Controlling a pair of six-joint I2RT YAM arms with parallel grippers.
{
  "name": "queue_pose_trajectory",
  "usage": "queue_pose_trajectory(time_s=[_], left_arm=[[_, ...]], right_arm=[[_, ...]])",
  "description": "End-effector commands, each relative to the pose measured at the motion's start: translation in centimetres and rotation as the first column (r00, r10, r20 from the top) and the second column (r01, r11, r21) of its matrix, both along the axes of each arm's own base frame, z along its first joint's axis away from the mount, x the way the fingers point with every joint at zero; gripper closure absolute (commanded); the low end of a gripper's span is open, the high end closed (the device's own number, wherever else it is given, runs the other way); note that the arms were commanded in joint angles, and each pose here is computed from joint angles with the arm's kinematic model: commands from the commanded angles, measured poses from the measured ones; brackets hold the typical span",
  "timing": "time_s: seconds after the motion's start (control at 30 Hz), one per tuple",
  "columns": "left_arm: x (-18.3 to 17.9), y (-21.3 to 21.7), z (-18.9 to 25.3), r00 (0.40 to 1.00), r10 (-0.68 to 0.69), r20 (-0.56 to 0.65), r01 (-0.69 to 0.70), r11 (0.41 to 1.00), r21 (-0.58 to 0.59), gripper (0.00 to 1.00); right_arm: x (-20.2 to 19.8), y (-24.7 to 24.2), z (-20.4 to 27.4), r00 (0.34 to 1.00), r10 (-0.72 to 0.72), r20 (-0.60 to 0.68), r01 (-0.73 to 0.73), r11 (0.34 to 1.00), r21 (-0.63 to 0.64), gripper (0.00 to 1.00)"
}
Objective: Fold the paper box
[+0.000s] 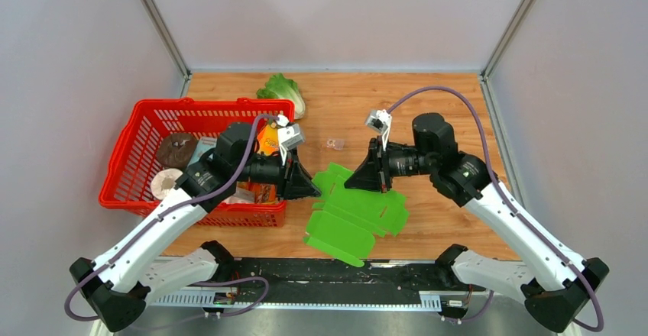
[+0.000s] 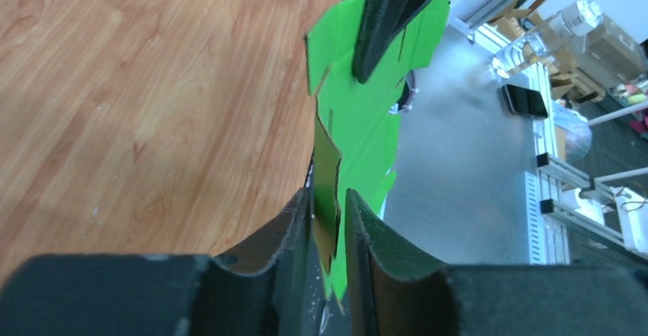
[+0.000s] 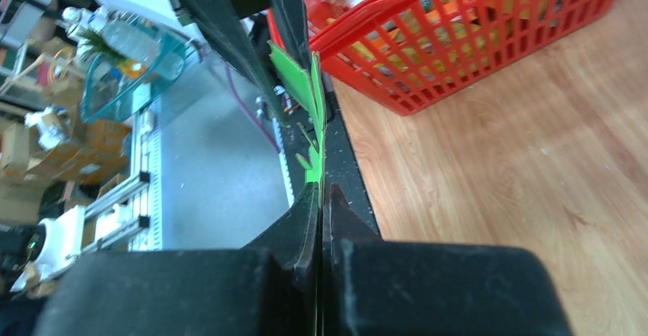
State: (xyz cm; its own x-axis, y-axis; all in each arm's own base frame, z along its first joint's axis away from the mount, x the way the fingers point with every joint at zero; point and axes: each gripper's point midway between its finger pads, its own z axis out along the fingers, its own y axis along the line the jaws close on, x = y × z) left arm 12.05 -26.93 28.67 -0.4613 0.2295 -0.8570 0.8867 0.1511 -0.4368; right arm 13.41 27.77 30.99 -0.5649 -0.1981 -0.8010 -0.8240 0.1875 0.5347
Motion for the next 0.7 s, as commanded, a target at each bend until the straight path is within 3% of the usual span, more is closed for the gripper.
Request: queue_pose_trajectory(time_s=[0.0, 0.07, 0.13, 0.2, 0.23, 0.27, 0.33, 0.37, 0.67], left_arm=[[2.6, 0.7, 4.1, 0.979, 0.186, 0.082, -0.184, 0.982, -0.041, 0.56], [3.9, 1.8, 5.7, 0.945, 0.310, 0.098, -0.306, 0.950, -0.054, 0.43], [5.5, 2.8, 8.4, 0.896, 0.423, 0.139, -0.416, 0.906, -0.077, 0.40], [6.2, 2.2, 8.9, 0.897, 0.415, 0.150, -0.415, 0.909, -0.033, 0.40], [6.0, 1.8, 11.5, 0.897, 0.406, 0.177, -0.400, 0.914, -0.069, 0.41], [6.0, 0.2, 10.4, 0.916, 0.361, 0.175, -0.366, 0.931, -0.002, 0.44], [6.8, -0.6, 12.7, 0.891, 0.395, 0.225, -0.404, 0.915, -0.007, 0.48], [7.2, -2.2, 11.8, 0.900, 0.375, 0.222, -0.391, 0.920, 0.034, 0.49], [7.7, -7.0, 11.6, 0.938, 0.246, 0.245, -0.257, 0.966, 0.014, 0.46]], right_arm=[[2.5, -1.1, 1.1, 0.974, -0.214, 0.077, 0.213, 0.977, 0.028, 1.00], [3.5, -1.9, 0.9, 0.950, -0.295, 0.098, 0.294, 0.955, 0.021, 1.00], [3.4, -2.5, 1.1, 0.940, -0.322, 0.118, 0.320, 0.947, 0.031, 1.00], [3.9, -3.0, 1.3, 0.921, -0.368, 0.129, 0.366, 0.930, 0.040, 1.00], [4.0, -3.1, 1.5, 0.916, -0.378, 0.132, 0.376, 0.926, 0.041, 1.00], [4.4, -3.4, 1.8, 0.905, -0.403, 0.137, 0.401, 0.915, 0.045, 1.00], [4.5, -3.6, 2.5, 0.896, -0.424, 0.136, 0.419, 0.906, 0.059, 1.00], [4.8, -3.8, 2.6, 0.887, -0.441, 0.137, 0.436, 0.898, 0.062, 1.00], [4.3, -4.7, 4.8, 0.861, -0.495, 0.117, 0.479, 0.867, 0.139, 1.00]])
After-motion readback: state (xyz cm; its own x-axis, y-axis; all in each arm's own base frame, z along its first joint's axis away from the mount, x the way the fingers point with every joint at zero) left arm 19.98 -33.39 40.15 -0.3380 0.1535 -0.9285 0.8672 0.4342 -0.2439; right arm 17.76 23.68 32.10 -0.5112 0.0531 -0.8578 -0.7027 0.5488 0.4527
